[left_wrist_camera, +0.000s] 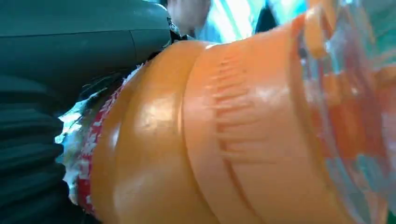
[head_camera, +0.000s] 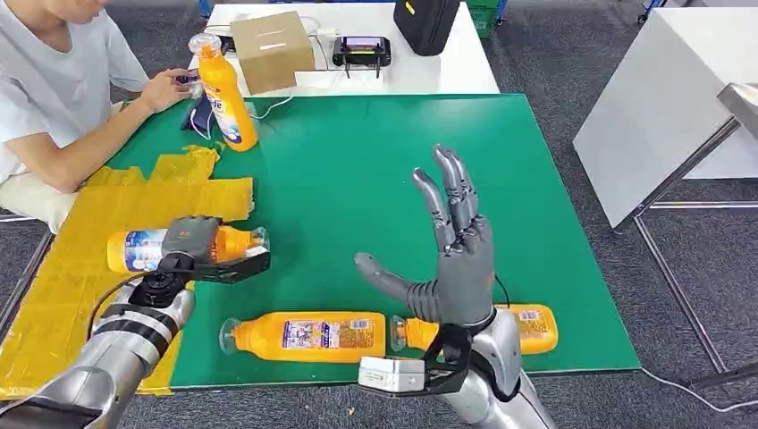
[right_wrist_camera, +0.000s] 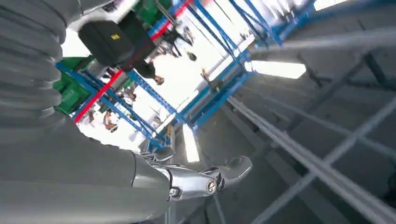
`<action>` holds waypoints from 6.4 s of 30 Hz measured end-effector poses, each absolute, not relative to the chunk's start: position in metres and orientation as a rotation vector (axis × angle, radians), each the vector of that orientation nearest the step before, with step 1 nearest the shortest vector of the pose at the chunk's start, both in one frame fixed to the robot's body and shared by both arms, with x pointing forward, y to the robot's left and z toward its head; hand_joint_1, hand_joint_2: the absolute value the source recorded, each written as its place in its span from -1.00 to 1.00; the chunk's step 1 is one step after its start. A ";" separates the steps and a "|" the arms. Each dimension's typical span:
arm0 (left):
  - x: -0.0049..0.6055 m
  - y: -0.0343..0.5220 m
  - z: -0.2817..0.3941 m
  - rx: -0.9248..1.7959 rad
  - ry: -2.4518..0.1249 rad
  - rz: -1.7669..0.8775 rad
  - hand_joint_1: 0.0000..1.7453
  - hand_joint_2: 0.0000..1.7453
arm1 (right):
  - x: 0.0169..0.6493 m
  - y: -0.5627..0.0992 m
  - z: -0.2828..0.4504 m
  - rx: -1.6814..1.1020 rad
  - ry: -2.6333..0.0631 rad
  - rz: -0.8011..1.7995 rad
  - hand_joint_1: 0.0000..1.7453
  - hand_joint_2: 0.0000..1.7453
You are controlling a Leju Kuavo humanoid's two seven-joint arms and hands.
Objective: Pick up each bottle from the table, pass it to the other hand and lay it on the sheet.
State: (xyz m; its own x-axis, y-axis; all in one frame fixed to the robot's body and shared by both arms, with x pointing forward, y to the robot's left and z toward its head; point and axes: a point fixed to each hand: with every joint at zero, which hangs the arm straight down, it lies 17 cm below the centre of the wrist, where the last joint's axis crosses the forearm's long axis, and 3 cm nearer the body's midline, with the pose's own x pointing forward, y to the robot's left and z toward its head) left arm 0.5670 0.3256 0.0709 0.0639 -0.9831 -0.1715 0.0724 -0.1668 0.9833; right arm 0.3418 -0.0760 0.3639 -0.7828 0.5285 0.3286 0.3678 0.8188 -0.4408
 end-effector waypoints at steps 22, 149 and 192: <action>0.528 0.296 0.128 0.844 -1.679 -0.605 -1.00 1.00 | 0.357 -0.001 0.244 -0.378 -2.238 1.087 -1.00 1.00; 0.460 0.176 0.270 0.185 -2.178 -0.184 -1.00 1.00 | 0.454 -0.001 0.034 -0.862 -1.533 1.829 1.00 1.00; 0.423 0.090 0.237 -0.364 -1.976 -0.374 -1.00 1.00 | 0.452 -0.141 0.204 -0.492 -2.011 0.382 0.94 1.00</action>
